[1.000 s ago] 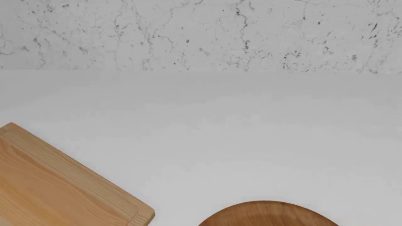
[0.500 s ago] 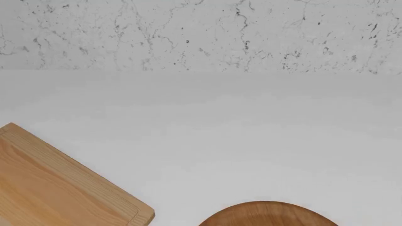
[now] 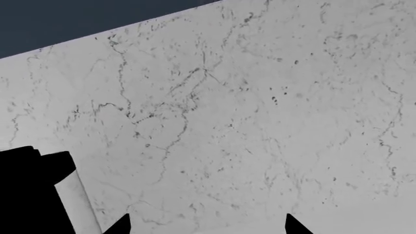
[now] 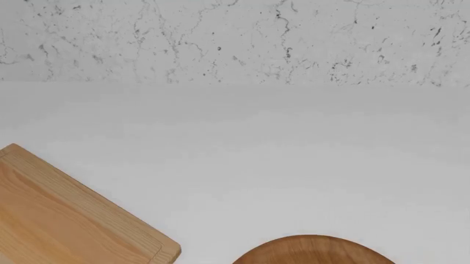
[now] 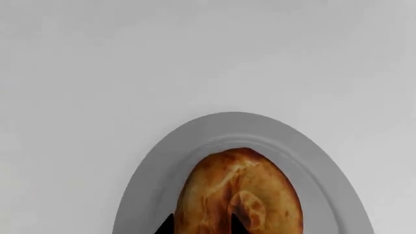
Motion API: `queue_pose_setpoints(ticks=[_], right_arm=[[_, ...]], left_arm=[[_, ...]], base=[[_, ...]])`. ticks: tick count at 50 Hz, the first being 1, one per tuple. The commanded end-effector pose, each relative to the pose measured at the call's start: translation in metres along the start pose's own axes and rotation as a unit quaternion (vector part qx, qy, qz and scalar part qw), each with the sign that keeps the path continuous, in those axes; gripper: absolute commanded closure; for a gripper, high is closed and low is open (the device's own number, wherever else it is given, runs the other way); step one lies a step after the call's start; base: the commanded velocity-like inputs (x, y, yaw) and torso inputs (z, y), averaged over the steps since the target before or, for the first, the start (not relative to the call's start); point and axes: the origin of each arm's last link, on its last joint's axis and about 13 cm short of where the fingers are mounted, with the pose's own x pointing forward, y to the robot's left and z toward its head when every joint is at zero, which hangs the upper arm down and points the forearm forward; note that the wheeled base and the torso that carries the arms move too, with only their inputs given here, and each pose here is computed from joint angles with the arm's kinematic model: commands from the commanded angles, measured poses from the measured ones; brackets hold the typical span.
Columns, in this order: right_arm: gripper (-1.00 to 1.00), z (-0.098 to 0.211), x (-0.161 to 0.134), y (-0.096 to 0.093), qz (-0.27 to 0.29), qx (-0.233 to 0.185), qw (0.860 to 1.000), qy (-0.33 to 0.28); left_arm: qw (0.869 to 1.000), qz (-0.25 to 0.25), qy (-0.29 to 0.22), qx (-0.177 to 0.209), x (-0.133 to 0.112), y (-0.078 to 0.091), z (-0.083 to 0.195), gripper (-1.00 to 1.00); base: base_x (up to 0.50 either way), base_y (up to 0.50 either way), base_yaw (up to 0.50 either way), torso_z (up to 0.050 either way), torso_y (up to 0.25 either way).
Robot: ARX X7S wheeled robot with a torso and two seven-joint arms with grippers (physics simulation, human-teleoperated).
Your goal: Place all breads on the cutting board.
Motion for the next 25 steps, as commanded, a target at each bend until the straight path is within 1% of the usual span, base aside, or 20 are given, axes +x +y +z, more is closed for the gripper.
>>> queue_pose_setpoints(ticks=[1,6,10,11,12,14,15,16,17,19,22,25], right_arm=[[1.00,0.008,-0.051,0.006,0.039,-0.040,0.996,-0.064],[1.00,0.011,-0.073,0.019,0.056,-0.069,0.992,-0.094],[1.00,0.012,-0.093,0.030,0.081,-0.105,0.983,-0.123],[1.00,0.012,-0.094,0.031,0.085,-0.107,0.983,-0.125],[1.00,0.015,-0.096,0.040,0.087,-0.124,0.980,-0.131],[1.00,0.019,-0.103,0.058,0.073,-0.140,0.977,-0.146],[1.00,0.021,-0.108,0.071,0.070,-0.153,0.973,-0.156],[1.00,0.020,-0.113,0.081,0.081,-0.161,0.970,-0.160],[1.00,0.018,-0.118,0.093,0.116,-0.176,0.964,-0.163],[1.00,0.018,-0.127,0.105,0.134,-0.194,0.956,-0.173],[1.00,0.018,-0.138,0.123,0.145,-0.223,0.945,-0.192],[1.00,0.018,-0.149,0.136,0.168,-0.246,0.932,-0.208]], left_arm=[[1.000,0.002,-0.016,-0.010,-0.017,0.006,0.005,-1.00],[1.000,0.002,-0.022,-0.013,-0.023,0.008,0.007,-1.00],[0.999,0.003,-0.028,-0.019,-0.031,0.013,0.009,-1.00],[0.999,0.004,-0.028,-0.019,-0.032,0.014,0.010,-1.00],[0.999,0.003,-0.030,-0.020,-0.035,0.015,0.011,-1.00],[0.999,0.003,-0.032,-0.023,-0.039,0.017,0.010,-1.00],[0.999,0.001,-0.033,-0.024,-0.040,0.017,0.008,-1.00],[0.999,0.001,-0.033,-0.025,-0.040,0.018,0.007,-1.00],[0.999,-0.001,-0.033,-0.025,-0.041,0.019,0.006,-1.00],[0.999,0.000,-0.035,-0.028,-0.043,0.021,0.005,-1.00],[0.999,-0.001,-0.037,-0.030,-0.048,0.023,0.004,-1.00],[0.999,0.001,-0.039,-0.033,-0.053,0.027,0.002,-1.00]], base=[[0.00,0.00,0.00,0.000,0.000],[0.00,0.00,0.00,0.000,0.000],[0.00,0.00,0.00,0.000,0.000],[0.00,0.00,0.00,0.000,0.000],[0.00,0.00,0.00,0.000,0.000],[0.00,0.00,0.00,0.000,0.000],[0.00,0.00,0.00,0.000,0.000],[0.00,0.00,0.00,0.000,0.000],[0.00,0.00,0.00,0.000,0.000],[0.00,0.00,0.00,0.000,0.000],[0.00,0.00,0.00,0.000,0.000],[0.00,0.00,0.00,0.000,0.000]])
